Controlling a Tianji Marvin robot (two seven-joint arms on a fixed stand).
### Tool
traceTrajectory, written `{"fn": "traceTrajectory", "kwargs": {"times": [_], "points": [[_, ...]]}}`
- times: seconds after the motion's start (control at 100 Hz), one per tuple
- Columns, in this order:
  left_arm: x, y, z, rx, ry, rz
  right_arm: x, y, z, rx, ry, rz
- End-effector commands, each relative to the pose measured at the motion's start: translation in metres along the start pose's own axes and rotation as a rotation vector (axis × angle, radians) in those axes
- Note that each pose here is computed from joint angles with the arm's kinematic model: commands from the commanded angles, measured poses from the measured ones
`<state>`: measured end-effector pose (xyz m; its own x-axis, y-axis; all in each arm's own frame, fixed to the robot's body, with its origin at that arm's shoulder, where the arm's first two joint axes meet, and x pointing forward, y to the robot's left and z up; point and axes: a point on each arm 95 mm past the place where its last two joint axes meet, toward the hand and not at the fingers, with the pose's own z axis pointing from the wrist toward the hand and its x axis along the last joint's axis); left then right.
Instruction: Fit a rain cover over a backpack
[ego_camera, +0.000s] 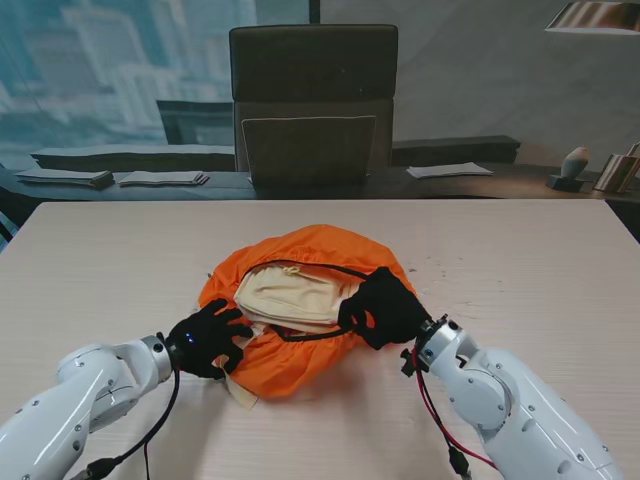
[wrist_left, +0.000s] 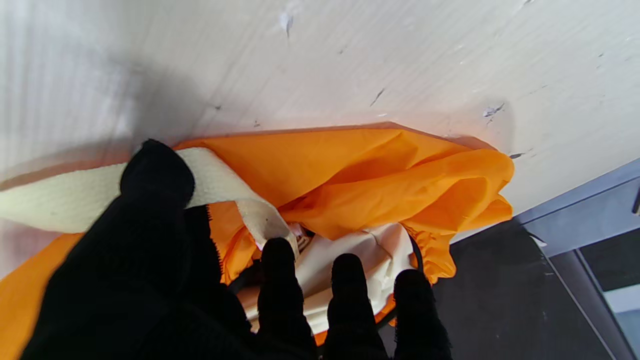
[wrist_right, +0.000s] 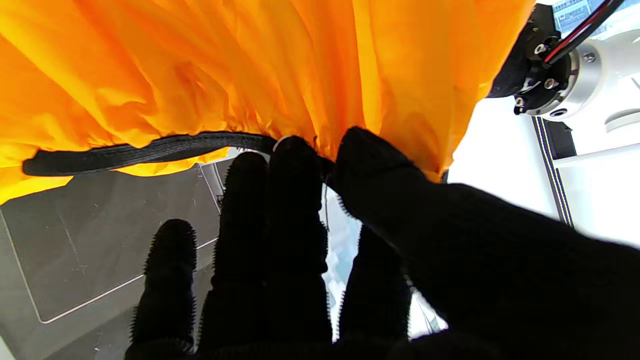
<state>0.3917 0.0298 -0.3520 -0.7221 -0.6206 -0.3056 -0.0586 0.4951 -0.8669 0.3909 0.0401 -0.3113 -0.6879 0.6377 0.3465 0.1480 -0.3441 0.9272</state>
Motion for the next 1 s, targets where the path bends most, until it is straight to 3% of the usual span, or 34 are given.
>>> {"fn": "traceTrajectory", "kwargs": {"times": [0.0,0.26,0.54,0.62,0.74,0.99], "points": [[0.008,-0.005,-0.003,0.023,0.005,-0.011,-0.001,-0.001,0.000,0.009,-0.002,-0.005],[0.008,-0.024,-0.022,0.157,-0.058,-0.065,-0.006,-0.001,0.001,0.020,-0.012,-0.025],[0.002,-0.034,-0.032,0.281,-0.140,-0.250,-0.015,0.000,0.001,0.052,-0.016,-0.049],[0.001,-0.036,-0.032,0.292,-0.140,-0.282,-0.018,0.000,0.002,0.045,-0.016,-0.087],[0.001,-0.034,-0.033,0.280,-0.146,-0.253,-0.022,-0.001,0.004,0.026,-0.031,-0.110],[-0.003,-0.023,-0.037,0.261,-0.200,-0.263,-0.029,-0.001,0.004,0.054,-0.029,-0.144]]}}
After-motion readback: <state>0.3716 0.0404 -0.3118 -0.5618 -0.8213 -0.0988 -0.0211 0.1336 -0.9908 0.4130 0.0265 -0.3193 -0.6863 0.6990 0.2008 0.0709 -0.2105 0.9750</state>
